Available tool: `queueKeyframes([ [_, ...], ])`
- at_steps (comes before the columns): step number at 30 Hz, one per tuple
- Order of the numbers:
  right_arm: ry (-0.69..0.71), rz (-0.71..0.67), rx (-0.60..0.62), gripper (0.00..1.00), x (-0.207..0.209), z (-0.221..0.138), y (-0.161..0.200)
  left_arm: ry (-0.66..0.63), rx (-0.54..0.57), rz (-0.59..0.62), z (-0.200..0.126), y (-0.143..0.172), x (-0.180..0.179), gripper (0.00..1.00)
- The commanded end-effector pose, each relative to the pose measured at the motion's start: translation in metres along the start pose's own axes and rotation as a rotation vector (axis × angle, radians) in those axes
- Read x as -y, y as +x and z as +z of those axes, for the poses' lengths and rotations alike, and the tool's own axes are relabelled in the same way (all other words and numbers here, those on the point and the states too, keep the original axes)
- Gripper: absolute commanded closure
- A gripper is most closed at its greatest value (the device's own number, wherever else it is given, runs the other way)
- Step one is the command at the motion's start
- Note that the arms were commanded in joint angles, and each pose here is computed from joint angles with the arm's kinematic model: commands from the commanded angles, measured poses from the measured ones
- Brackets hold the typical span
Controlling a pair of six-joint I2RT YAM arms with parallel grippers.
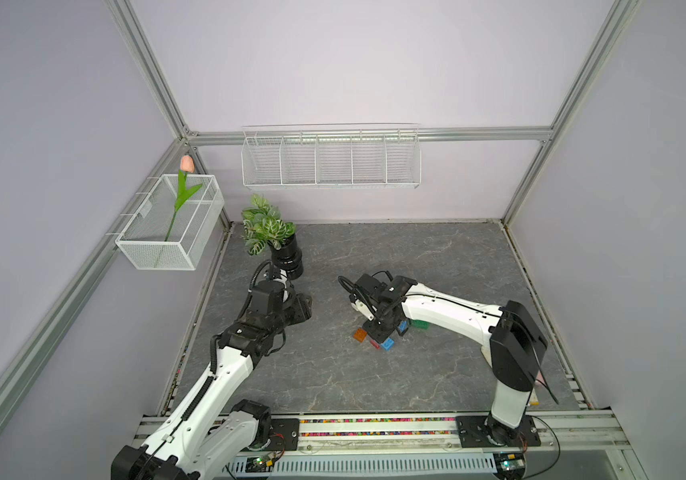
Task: Assemble the letter p with lego
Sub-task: Assemble the lego brick with the lego brick.
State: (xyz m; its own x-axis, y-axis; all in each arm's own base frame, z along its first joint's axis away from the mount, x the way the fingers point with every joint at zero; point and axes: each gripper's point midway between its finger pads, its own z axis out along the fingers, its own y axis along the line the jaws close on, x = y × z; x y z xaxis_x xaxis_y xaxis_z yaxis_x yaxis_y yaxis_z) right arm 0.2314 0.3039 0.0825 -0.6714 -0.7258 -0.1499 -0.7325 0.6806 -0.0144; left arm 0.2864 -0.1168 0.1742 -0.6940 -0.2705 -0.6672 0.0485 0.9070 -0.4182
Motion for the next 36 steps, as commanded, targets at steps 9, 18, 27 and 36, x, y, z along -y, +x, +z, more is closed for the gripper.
queueKeyframes([
  [9,-0.034,-0.046,-0.187,0.68,-0.009,0.055,0.029,-0.013,-0.007,0.005,0.002,0.004,-0.004,0.37],
  [18,-0.055,-0.048,-0.139,0.64,-0.013,0.043,0.016,-0.015,-0.004,0.006,0.001,0.003,-0.005,0.37],
  [27,-0.046,-0.018,-0.025,0.37,-0.012,0.007,-0.001,-0.014,0.001,0.006,0.000,0.001,-0.004,0.37],
  [36,0.000,0.067,-0.005,0.31,-0.001,-0.002,0.022,-0.009,0.002,0.008,-0.001,0.001,-0.003,0.37],
])
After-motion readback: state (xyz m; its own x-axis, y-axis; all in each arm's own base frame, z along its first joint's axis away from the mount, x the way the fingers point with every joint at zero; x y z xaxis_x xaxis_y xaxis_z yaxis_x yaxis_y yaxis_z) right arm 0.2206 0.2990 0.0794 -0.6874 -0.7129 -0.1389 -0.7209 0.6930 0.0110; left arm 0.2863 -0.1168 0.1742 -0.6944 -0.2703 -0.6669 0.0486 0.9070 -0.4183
